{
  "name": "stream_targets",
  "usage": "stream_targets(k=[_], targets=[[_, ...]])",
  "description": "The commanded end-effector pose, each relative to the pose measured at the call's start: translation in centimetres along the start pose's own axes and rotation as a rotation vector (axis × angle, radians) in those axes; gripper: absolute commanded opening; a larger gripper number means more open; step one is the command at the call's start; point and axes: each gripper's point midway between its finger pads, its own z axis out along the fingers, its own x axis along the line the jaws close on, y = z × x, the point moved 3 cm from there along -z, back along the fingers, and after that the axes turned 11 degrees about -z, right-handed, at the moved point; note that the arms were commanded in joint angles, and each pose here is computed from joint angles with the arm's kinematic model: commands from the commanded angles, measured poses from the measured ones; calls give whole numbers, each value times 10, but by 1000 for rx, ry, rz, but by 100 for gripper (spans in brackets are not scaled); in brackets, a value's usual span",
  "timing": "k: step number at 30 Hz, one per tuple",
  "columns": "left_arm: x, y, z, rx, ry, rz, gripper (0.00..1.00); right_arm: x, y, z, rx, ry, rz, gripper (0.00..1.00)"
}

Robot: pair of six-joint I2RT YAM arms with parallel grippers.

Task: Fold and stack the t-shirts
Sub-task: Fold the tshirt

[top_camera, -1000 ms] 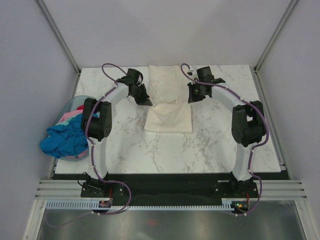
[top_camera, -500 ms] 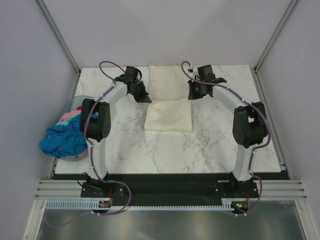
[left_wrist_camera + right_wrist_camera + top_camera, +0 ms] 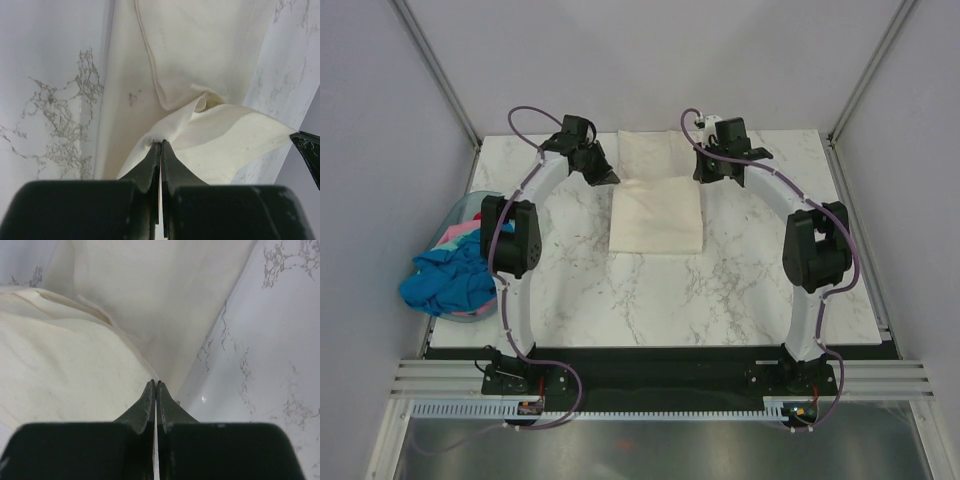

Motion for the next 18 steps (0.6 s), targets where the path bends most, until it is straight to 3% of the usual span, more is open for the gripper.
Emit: stream_targets(k=[1, 9, 12, 13, 18], targets=[[-9, 16, 15, -18, -44, -1, 2, -11, 19, 13, -60, -43, -34, 0], [-5, 26, 43, 13, -71, 14, 3, -25, 12, 40, -30, -94, -27, 0], [-7, 29, 45, 14, -85, 54, 14, -30, 6, 49, -14, -108, -23, 1], [-8, 30, 44, 9, -87, 66, 21, -33, 5, 52, -10, -116, -20, 9], [-4, 39, 12, -92, -16, 131, 32, -34, 11, 41, -13, -115, -3, 31]])
